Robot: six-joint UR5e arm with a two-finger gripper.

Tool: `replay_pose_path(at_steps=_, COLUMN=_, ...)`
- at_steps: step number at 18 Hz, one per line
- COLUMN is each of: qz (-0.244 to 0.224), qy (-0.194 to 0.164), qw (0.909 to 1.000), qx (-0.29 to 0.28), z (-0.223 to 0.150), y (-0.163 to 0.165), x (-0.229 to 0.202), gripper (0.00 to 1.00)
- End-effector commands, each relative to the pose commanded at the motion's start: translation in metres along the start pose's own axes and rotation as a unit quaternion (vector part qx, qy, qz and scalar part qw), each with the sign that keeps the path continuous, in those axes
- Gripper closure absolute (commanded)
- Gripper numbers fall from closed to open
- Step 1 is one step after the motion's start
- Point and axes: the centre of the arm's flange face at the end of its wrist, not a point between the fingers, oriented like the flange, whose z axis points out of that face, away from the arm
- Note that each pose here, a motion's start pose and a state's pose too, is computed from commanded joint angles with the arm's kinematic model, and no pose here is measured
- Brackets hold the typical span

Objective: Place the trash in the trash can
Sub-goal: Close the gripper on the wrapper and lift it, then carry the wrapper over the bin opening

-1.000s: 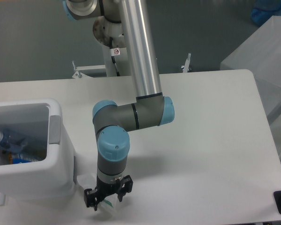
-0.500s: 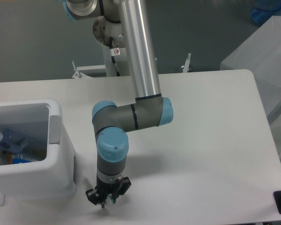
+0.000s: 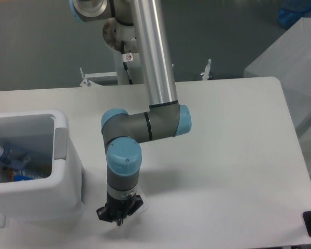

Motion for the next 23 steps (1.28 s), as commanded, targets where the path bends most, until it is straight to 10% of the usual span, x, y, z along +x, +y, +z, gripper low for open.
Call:
replay_pose_path(at_steps=5, qz=-0.007, qy=0.017, qw=0.9993, qx=0.032, z=-0.049, y=-0.011, x=0.000, gripper=1.00)
replay_pose_path(at_steps=12, qz=-0.089, qy=0.127, qw=0.9772, qx=0.145, z=-0.223, y=-0.059, x=-0.008, gripper=1.00)
replay_pose_path(at_steps=23, qz=-0.013, qy=0.257, qw=0.9467, qx=0.193, z=-0.374, y=-0.001, x=0.096, gripper=1.00)
